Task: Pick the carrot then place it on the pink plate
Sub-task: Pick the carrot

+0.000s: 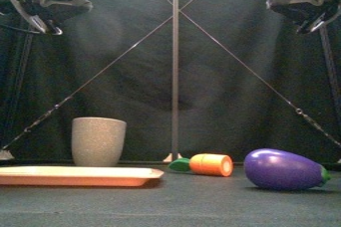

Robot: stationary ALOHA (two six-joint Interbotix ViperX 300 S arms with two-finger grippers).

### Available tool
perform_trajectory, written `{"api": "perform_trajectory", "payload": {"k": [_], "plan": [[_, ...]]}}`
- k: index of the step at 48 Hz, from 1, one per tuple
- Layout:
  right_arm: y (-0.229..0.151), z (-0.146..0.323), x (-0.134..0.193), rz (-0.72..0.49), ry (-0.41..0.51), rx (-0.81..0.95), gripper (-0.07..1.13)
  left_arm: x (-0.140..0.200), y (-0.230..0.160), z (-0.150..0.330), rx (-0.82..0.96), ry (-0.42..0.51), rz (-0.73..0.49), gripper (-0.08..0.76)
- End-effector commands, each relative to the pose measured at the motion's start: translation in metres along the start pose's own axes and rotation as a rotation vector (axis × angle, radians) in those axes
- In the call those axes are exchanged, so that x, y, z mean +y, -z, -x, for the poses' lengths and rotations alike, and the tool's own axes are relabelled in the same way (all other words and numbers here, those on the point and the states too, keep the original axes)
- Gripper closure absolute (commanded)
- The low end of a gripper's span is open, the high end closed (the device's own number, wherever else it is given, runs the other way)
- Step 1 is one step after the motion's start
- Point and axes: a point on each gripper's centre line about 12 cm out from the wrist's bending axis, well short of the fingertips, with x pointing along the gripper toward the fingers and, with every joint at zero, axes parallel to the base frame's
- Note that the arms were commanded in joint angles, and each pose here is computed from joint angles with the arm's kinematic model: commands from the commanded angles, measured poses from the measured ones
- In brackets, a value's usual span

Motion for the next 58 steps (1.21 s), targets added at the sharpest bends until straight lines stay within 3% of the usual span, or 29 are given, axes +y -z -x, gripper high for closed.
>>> {"api": "perform_trajectory", "payload": {"k": [1, 13, 26, 33, 48, 53, 58], "plan": [[0.011, -0.004, -0.001, -0.013, 0.006, 0.044, 1.03, 0.001, -0.013, 0.001, -0.044, -0.004, -0.005, 0.732], [0.044, -0.036, -0.016, -0.138, 0.091, 0.208, 1.03, 0.002, -0.019, 0.007, -0.077, -0.009, -0.012, 0.703], [0.074, -0.083, -0.048, -0.188, 0.213, 0.352, 0.99, 0.003, -0.014, 0.007, -0.044, -0.013, -0.015, 0.703], [0.103, -0.105, -0.065, -0.224, 0.268, 0.447, 0.82, 0.004, -0.013, 0.007, -0.035, -0.019, -0.015, 0.701], [0.159, -0.146, -0.077, -0.252, 0.292, 0.682, 0.3, 0.005, -0.014, 0.008, -0.037, -0.024, -0.014, 0.701], [0.168, -0.155, -0.078, -0.255, 0.291, 0.736, 0.19, 0.005, -0.013, 0.008, -0.035, -0.025, -0.014, 0.701], [0.17, -0.158, -0.078, -0.259, 0.288, 0.762, 0.16, 0.005, -0.013, 0.008, -0.034, -0.025, -0.014, 0.701]]}}
